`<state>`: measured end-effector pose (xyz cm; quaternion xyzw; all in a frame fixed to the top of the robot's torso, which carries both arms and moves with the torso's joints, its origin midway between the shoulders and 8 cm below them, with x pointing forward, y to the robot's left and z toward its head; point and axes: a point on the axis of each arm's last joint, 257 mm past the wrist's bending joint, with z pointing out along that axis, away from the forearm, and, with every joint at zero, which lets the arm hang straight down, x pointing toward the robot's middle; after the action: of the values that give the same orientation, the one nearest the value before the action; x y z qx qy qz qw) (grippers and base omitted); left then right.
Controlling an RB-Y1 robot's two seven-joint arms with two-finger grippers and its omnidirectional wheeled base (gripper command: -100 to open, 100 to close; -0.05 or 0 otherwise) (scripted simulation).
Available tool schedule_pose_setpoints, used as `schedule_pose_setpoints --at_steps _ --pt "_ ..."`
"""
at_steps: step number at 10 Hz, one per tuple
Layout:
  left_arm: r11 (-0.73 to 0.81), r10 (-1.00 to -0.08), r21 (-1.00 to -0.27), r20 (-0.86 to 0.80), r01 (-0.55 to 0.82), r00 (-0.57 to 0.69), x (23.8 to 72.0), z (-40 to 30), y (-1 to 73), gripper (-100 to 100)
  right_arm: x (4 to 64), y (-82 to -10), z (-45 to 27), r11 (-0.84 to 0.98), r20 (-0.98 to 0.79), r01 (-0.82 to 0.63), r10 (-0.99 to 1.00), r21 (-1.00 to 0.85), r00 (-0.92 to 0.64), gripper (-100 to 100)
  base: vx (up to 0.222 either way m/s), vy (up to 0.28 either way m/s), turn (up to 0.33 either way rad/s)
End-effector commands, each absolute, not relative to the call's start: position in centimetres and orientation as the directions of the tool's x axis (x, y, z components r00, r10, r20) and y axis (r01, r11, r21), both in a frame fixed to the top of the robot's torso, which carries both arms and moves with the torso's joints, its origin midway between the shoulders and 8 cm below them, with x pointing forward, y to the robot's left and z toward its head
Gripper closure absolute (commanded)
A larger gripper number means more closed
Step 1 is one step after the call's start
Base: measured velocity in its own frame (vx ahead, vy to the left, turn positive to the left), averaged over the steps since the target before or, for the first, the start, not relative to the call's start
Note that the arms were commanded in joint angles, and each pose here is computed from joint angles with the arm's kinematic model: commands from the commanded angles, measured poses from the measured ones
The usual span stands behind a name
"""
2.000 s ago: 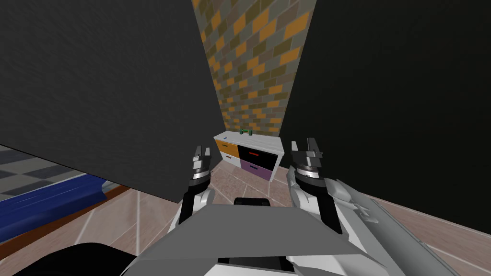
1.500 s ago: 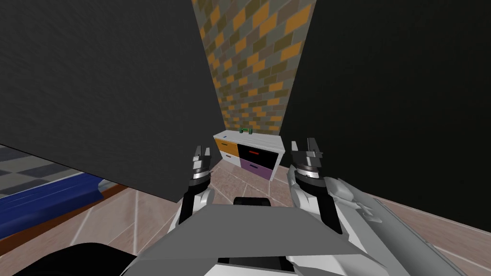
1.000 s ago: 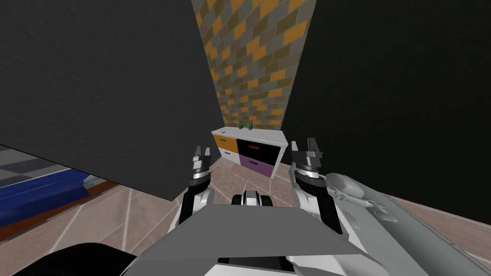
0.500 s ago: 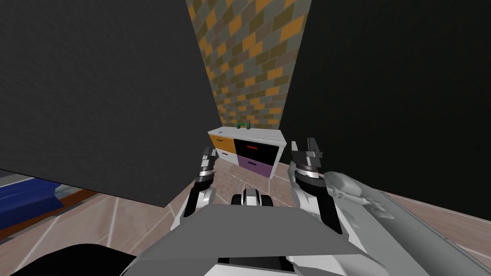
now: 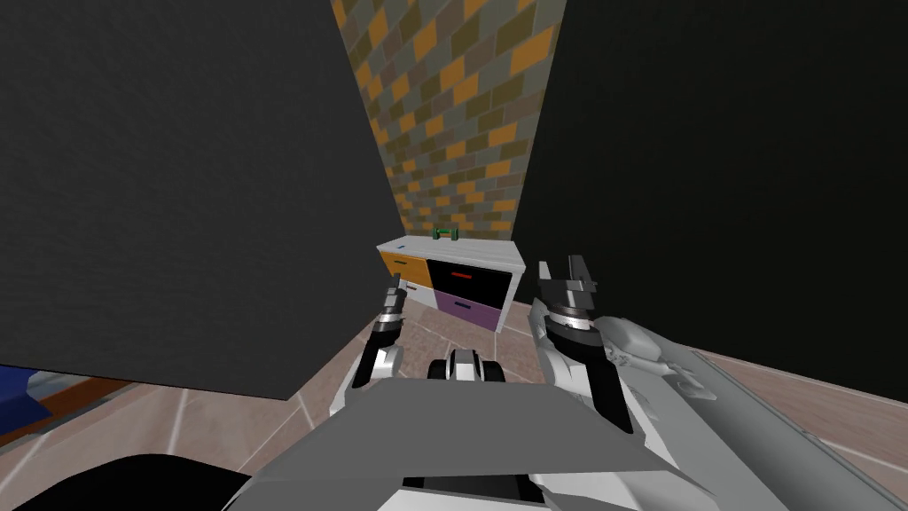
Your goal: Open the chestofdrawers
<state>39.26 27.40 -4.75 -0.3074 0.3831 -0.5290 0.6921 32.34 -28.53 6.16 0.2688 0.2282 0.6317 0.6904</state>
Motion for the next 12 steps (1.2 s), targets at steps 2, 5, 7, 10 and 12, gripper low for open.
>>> schedule_pose_setpoints --at_steps 2,5,7,10,12 --pt "0.251 -0.968 -0.877 -0.228 0.410 0.106 41.9 -8.9 26.5 -100 32.3 -28.5 6.2 0.057 0.024 -0.750 0.995 0.659 0.098 0 0.073 -0.035 -0.079" --pt "0.251 -0.968 -0.892 -0.234 0.376 0.091 42.7 -10.6 26.1 -100 32.3 -28.5 6.2 0.057 0.024 -0.750 0.995 0.659 0.098 0 0.048 -0.033 -0.041" --pt "0.252 -0.968 -0.910 -0.243 0.329 0.069 43.8 -12.8 25.5 -100 32.3 -28.5 6.2 0.057 0.024 -0.750 0.995 0.659 0.098 0 0.059 -0.033 -0.070" --pt "0.258 -0.965 -0.924 -0.257 0.280 0.044 44.8 -15.0 24.9 -100 32.3 -28.5 6.2 0.058 0.024 -0.750 0.995 0.659 0.098 0 0.064 -0.027 -0.052" --pt "0.276 -0.960 -0.934 -0.280 0.226 0.013 45.8 -17.5 24.3 -100 32.3 -28.5 6.2 0.058 0.024 -0.750 0.995 0.659 0.098 0 0.068 -0.030 -0.069"
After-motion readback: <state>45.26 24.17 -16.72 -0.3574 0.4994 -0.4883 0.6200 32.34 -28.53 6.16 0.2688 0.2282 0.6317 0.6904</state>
